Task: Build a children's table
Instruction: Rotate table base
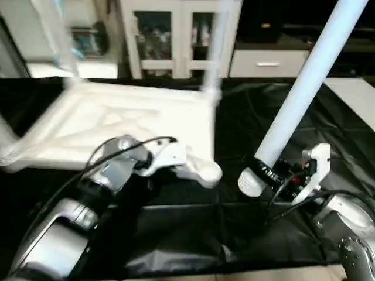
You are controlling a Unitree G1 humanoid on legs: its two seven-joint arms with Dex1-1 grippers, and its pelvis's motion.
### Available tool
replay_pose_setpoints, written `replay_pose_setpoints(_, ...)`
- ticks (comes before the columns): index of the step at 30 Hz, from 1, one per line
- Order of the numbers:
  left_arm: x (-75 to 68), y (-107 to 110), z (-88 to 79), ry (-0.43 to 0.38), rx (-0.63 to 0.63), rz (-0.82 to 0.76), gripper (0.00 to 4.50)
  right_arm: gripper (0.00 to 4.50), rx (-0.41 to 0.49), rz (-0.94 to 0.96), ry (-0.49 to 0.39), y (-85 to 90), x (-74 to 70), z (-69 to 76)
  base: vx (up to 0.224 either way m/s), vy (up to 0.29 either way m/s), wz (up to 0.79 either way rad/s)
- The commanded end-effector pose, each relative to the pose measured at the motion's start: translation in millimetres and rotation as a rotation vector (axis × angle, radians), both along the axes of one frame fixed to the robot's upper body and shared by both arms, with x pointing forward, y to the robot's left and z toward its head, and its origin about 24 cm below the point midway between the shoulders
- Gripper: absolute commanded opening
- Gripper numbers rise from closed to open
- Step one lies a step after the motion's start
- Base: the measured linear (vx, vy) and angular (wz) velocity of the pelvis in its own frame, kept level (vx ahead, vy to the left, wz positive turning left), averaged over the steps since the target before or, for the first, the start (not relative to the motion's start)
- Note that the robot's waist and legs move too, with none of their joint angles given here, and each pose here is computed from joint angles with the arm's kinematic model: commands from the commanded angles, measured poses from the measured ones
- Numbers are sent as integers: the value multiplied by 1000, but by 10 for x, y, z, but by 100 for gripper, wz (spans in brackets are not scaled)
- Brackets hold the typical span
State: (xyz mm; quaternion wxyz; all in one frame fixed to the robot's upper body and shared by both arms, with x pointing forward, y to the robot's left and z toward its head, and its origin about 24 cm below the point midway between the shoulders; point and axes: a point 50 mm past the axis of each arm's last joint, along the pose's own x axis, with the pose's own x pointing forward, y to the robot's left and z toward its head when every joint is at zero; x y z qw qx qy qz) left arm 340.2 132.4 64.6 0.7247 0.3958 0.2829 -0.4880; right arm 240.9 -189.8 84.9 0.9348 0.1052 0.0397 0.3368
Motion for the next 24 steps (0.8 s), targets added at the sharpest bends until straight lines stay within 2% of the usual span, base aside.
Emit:
replay_pose_setpoints(1,-77,292,-246,60,59,216,27,188,-11,6,-31,-17,41,65,0,0,0)
replay_pose_setpoints(5,-154,176,-258,60,7,211,27,188,-12,7,-32,-14,48,69,0,0,0)
replay_pose_setpoints(8,-283,-32,-263,65,-90,49,21,188,-9,6,-30,-5,51,69,0,0,0)
replay_pose_setpoints(9,-393,-157,-251,80,-149,-80,18,188,-2,1,-29,5,60,74,0,0,0)
replay_pose_setpoints(10,-393,-157,-251,80,-149,-80,18,188,-2,1,-29,5,60,74,0,0,0)
replay_pose_setpoints(11,-487,-236,-241,87,-179,-177,12,188,7,-3,-28,17,70,85,0,0,0)
replay_pose_setpoints(13,-606,-304,-250,93,-198,-275,8,188,32,0,-25,51,92,120,58,-8,5)
replay_pose_setpoints(14,-670,-309,-295,106,-179,-265,4,188,59,30,-15,113,108,158,63,-5,5)
replay_pose_setpoints(22,-743,-330,-341,117,-197,-245,1,188,103,213,18,267,113,228,8,0,1)
replay_pose_setpoints(24,-754,-348,-332,110,-205,-252,1,188,77,245,27,282,133,228,0,0,0)
